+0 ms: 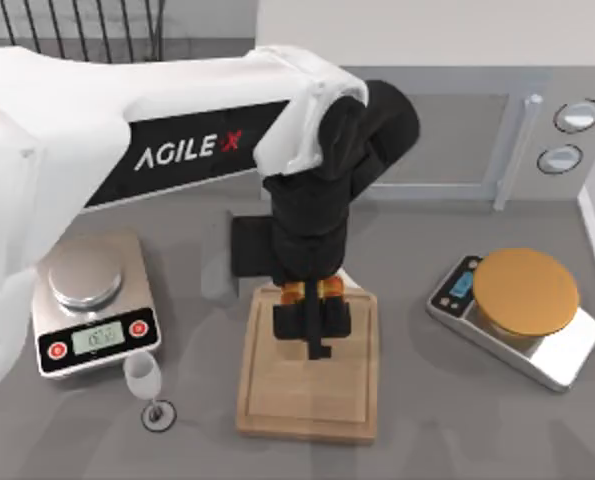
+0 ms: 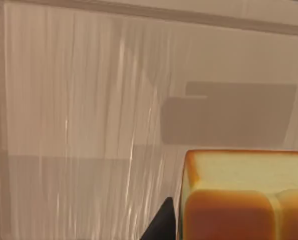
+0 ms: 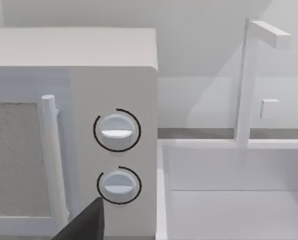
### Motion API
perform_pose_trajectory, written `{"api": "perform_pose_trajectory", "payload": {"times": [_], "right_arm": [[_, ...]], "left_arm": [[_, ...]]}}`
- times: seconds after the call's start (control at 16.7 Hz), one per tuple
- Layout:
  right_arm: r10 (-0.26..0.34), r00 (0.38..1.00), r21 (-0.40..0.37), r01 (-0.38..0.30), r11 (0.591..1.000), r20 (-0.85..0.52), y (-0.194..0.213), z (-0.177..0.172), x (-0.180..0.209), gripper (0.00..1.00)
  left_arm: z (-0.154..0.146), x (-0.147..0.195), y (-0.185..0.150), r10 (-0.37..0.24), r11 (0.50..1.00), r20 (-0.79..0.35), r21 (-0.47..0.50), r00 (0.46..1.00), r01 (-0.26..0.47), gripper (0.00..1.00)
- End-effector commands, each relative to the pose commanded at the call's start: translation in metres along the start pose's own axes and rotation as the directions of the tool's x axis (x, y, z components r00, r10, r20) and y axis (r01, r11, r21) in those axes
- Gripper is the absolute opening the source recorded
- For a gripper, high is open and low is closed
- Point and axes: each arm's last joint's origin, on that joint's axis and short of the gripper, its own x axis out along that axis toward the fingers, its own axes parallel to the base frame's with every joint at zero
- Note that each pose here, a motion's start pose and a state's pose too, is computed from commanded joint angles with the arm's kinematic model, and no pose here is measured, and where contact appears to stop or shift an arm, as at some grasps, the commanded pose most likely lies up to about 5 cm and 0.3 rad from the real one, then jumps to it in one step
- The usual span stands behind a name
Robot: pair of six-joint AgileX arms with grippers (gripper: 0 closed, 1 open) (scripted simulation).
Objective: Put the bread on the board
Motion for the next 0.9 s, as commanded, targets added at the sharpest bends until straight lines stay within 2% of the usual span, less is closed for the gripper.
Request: {"api": "perform_pose_trajectory", "payload": {"times": [0.42,0.66,0.9], "right_arm": [[0.0,1.0,0.0,0.0,1.0,0.0,0.0,0.0,0.0,1.0],[0.0,1.0,0.0,0.0,1.0,0.0,0.0,0.0,0.0,1.0],[0.0,1.0,0.0,0.0,1.0,0.0,0.0,0.0,0.0,1.0]], "left_arm": [[-0.001,0.021,0.001,0.003,1.0,0.004,0.007,1.0,-0.003,0.0],[-0.001,0.021,0.002,0.003,1.0,0.005,0.007,1.0,-0.003,0.0],[-0.001,0.021,0.002,0.003,1.0,0.005,0.007,1.0,-0.003,0.3]]}}
